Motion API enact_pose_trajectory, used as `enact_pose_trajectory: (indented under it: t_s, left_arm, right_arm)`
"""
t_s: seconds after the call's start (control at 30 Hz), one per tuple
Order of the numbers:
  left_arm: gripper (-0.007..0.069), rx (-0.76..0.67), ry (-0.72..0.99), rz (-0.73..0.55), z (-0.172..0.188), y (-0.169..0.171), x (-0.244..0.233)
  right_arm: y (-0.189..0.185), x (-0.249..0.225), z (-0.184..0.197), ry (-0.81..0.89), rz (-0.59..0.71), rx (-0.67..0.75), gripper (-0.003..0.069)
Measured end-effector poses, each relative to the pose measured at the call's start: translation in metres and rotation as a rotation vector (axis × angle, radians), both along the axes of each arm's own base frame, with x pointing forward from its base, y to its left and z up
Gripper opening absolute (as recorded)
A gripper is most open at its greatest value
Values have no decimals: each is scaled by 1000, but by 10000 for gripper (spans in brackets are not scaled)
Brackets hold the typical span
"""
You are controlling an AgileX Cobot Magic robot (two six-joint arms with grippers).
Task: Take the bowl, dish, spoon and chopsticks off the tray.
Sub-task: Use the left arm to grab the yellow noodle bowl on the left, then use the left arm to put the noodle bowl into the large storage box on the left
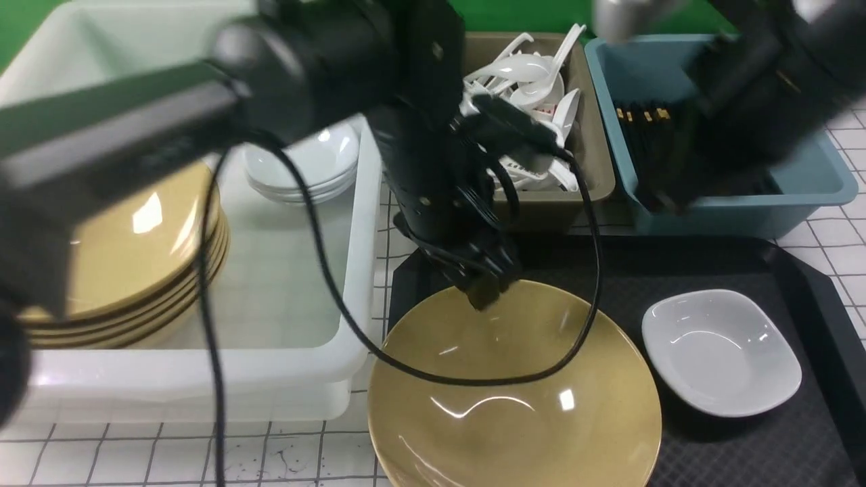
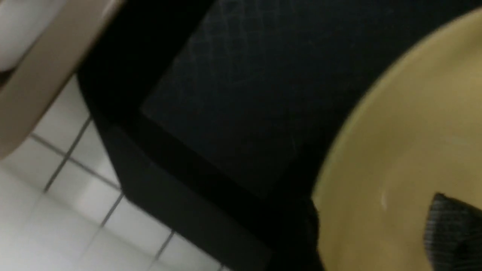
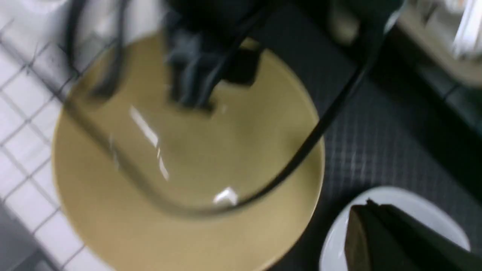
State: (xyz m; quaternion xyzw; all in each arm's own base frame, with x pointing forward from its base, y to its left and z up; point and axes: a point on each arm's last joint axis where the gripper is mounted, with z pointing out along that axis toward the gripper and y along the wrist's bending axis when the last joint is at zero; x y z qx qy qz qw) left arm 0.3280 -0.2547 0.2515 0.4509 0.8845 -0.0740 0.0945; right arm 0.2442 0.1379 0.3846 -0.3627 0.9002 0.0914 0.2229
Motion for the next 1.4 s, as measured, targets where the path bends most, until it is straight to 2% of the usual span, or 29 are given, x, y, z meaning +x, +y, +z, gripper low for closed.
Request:
enact_pose_trajectory:
  t_s: [0.03, 0.1, 0.23, 0.3, 0.37, 0.4, 0.43, 0.5, 0.57, 0.63, 0.7, 0.77, 0.8, 0.87, 0.97, 1.07, 1.1, 1.13, 1.17, 1.23, 1.27, 1.33, 1.4]
  left_arm:
    - [463, 18, 6, -1, -13, -3, 5]
    - [481, 35, 17, -2, -23, -4, 8]
    - [477, 68, 57, 0, -45, -7, 12]
    - [424, 73, 81, 16, -49, -8, 11]
    - [308, 72, 100, 41, -49, -9, 9]
    - [308, 72, 103, 43, -49, -9, 9]
    - [217, 77, 110, 44, -47, -8, 7]
    - [106, 68, 140, 48, -35, -5, 1]
    - [51, 40, 131, 54, -21, -4, -3]
    - [31, 25, 111, 53, -12, -4, -5]
    - [5, -10, 59, 50, 13, 1, -11]
    - [3, -25, 33, 54, 24, 4, -14]
    - [3, -45, -26, 54, 44, 12, -17]
    - [3, -72, -50, 71, 59, 20, -20]
    - [3, -208, -103, 194, 106, 61, -23]
    - [3, -295, -146, 307, 135, 101, -23]
    - [3, -346, -181, 403, 155, 141, -24]
    - [3, -346, -181, 403, 155, 141, -24]
    - [3, -367, -222, 510, 168, 173, -27]
    - [3, -370, -266, 619, 177, 209, -29]
    - [3, -362, -306, 713, 183, 238, -33]
    - [3, -339, -338, 860, 183, 282, -40]
    - [3, -318, -324, 961, 174, 309, -45]
  right_arm:
    - [-6, -11, -3, 1, -2, 0, 36]
    - [-10, -20, -5, -4, -5, 3, 36]
    - [-16, -32, -8, -7, -7, 6, 36]
    - [-17, -33, -10, -6, -8, 4, 36]
    - [-17, -33, -11, -14, -10, 8, 36]
    - [-17, -32, -11, -16, -10, 9, 36]
    - [-16, -31, -10, -34, -13, 20, 36]
    - [-15, -29, -9, -51, -16, 30, 36]
    - [-15, -28, -7, -67, -15, 37, 36]
    - [-14, -28, -5, -80, -8, 41, 36]
    - [-11, -28, 11, -132, 14, 58, 36]
    - [-7, -29, 20, -160, 33, 72, 36]
    - [0, -30, 33, -200, 64, 92, 36]
    - [9, -31, 42, -225, 98, 108, 36]
    - [33, -36, 67, -294, 189, 157, 38]
    - [50, -40, 76, -318, 254, 175, 39]
    - [64, -41, 79, -327, 304, 182, 40]
    - [64, -41, 79, -327, 304, 182, 40]
    - [73, -40, 79, -327, 336, 176, 40]
    - [80, -40, 76, -319, 364, 168, 41]
    - [84, -39, 73, -309, 376, 156, 41]
    - [87, -37, 69, -298, 393, 135, 43]
    - [88, -35, 67, -298, 392, 121, 43]
